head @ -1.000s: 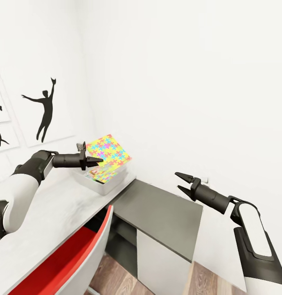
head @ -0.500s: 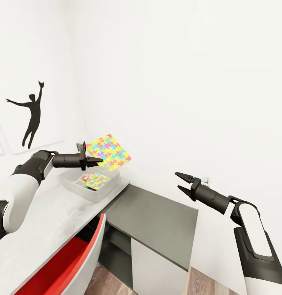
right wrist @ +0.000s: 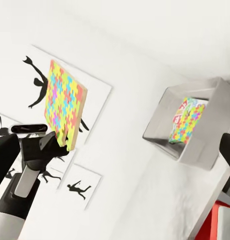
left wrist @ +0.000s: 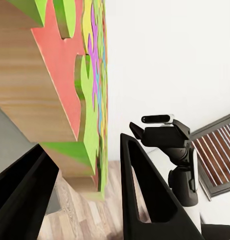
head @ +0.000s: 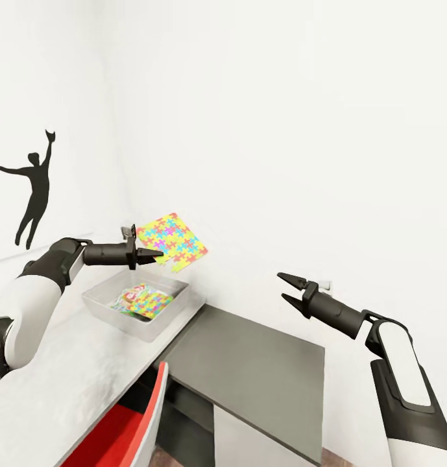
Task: Put all the toys in the child's room - the three board games (two on the bed and one on the table), the two jigsaw puzzles on the table, and the tennis ball on the table - inside the toy box on the table in the child's room.
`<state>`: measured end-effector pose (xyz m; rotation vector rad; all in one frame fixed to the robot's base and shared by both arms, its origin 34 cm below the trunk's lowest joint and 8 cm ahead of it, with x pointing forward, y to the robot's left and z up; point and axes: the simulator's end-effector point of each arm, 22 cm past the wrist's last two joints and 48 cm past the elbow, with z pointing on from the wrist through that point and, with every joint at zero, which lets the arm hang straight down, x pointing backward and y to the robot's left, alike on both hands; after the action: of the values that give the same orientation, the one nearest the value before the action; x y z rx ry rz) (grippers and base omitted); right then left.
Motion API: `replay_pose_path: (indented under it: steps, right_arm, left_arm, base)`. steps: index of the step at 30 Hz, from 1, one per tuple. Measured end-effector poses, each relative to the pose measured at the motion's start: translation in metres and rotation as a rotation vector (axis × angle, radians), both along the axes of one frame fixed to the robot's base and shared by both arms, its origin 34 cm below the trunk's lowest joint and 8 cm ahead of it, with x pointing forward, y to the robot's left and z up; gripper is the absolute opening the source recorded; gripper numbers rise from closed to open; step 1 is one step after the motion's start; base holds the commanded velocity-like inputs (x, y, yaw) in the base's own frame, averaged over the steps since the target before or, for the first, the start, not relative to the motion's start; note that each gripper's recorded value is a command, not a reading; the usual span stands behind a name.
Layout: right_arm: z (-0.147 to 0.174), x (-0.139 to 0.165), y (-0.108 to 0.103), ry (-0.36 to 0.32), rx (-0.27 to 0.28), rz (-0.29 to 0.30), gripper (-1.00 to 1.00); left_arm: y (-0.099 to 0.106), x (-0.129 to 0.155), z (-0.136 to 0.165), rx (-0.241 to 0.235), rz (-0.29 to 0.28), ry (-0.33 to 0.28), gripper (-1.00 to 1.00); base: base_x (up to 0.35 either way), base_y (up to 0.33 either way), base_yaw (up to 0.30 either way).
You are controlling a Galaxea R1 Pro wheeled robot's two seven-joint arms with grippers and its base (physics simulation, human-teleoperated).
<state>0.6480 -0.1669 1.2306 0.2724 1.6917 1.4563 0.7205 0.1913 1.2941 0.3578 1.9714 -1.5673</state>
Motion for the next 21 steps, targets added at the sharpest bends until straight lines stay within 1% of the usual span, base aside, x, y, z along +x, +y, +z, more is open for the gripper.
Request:
replay_pose_path:
  steps: [3, 8, 15, 21]
  right_arm:
    - [0.0001, -0.0001, 0.0, 0.0, 0.0, 0.0, 1.0]
    - [0.0001, 0.0, 0.0, 0.0, 0.0, 0.0, 1.0]
    - [-0.0001, 0.0002, 0.0, 0.0, 0.0, 0.0, 1.0]
    - [0.0022, -0.001, -0.0001, -0.004, 0.0, 0.0, 1.0]
  left_arm:
    - [0.0004, -0.0001, 0.0, 0.001, 0.001, 0.0, -1.0]
    - [-0.0001, -0.0001, -0.0003, 0.0, 0.0, 0.002, -1.0]
    - [-0.0002, 0.0001, -0.0001, -0.001, 0.0, 0.002, -1.0]
    - [-0.0003, -0.0012, 0.003, -0.002, 0.0, -0.003, -1.0]
  base:
    - [0.279, 0.091, -0.003]
    - [0.265, 0.015, 0.0]
    - [0.205, 0.088, -0.002]
    - [0.157, 0.096, -0.119]
